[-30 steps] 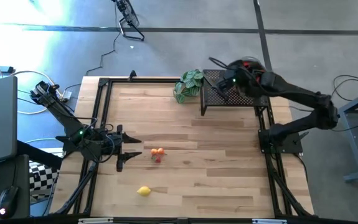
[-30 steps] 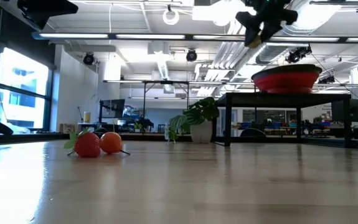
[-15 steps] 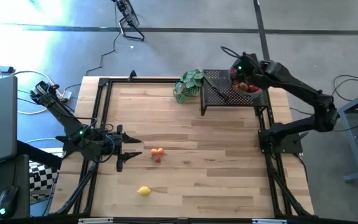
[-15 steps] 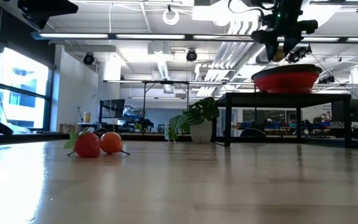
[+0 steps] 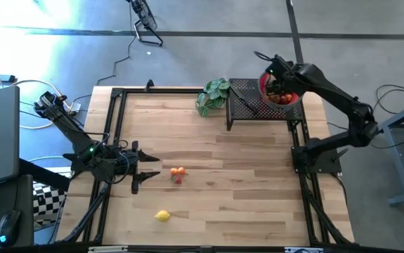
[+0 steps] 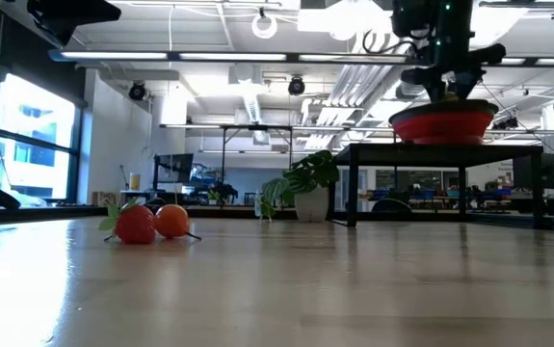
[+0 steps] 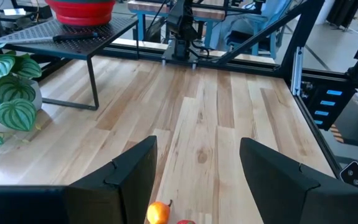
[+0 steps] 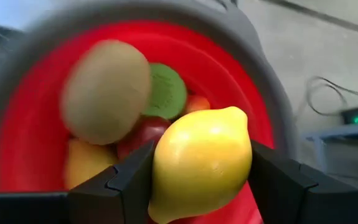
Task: Pick & Place Fruit
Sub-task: Put the yellow lemon into the red strainer bowl, then put the orange pear into the red strainer bowl
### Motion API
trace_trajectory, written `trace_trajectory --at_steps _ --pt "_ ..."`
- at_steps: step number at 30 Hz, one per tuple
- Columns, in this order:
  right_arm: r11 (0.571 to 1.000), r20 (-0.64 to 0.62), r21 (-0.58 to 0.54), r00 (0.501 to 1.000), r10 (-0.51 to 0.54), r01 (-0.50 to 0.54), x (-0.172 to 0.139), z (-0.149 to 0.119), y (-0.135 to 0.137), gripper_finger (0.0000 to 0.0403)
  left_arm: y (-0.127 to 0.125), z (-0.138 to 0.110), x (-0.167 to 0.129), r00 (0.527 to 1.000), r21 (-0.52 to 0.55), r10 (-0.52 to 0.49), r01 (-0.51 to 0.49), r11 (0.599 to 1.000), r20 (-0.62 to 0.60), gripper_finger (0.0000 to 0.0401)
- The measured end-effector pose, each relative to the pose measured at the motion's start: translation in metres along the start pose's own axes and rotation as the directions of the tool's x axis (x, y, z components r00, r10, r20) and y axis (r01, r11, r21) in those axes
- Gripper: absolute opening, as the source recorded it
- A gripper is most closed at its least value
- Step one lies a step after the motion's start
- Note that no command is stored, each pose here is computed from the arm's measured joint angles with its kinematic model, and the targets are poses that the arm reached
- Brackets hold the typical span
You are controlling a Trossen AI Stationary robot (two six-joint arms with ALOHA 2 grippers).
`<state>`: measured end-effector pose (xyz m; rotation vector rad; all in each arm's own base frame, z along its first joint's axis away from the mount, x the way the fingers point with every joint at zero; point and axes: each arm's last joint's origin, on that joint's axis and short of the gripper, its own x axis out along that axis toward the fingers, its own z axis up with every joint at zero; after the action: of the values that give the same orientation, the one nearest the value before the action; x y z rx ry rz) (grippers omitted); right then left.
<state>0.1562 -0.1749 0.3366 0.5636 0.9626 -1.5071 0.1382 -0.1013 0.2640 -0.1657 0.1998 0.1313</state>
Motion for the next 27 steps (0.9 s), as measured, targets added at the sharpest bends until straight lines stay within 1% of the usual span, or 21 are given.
trace_trajectory --at_steps 3,8,11,14,18,21,24,27 --pt "1.0 -0.039 -0.006 0.999 -0.014 0.014 0.006 0.001 0.0 0.0215 0.0 0.0 0.0 1.0 0.0 0.0 0.0 1.0 0.0 0.0222" --pt "0.999 -0.06 -0.02 0.998 -0.026 0.025 0.013 0.002 0.005 0.0215 0.0 0.0 0.0 1.0 0.0 0.0 0.0 1.0 0.0 0.0222" --pt "0.998 -0.065 -0.064 0.997 -0.03 0.026 0.015 0.002 0.007 0.022 0.0 0.0 0.0 1.0 0.0 0.0 0.0 1.0 0.0 0.0222" --pt "0.995 -0.062 -0.099 0.997 -0.036 0.03 0.015 0.003 0.007 0.0237 0.0 0.0 0.0 1.0 0.0 0.0 0.0 1.0 0.0 0.0222" --pt "0.993 -0.057 -0.111 0.997 -0.044 0.038 0.015 0.003 0.007 0.0266 0.0 0.0 0.0 1.0 0.0 0.0 0.0 1.0 0.0 0.0222" --pt "0.989 -0.047 -0.139 0.997 -0.058 0.051 0.015 0.003 0.006 0.0278 0.0 0.0 0.0 1.0 0.0 0.0 0.0 1.0 0.0 0.0222" --pt "0.981 -0.047 -0.189 0.997 -0.056 0.046 0.015 0.003 0.007 0.0278 0.0 0.0 0.0 1.0 0.0 0.0 0.0 1.0 0.0 0.0222" --pt "0.973 -0.04 -0.227 0.998 -0.047 0.036 0.012 0.001 0.008 0.0267 0.0 0.0 0.0 1.0 0.0 0.0 0.0 1.0 0.0 0.0222"
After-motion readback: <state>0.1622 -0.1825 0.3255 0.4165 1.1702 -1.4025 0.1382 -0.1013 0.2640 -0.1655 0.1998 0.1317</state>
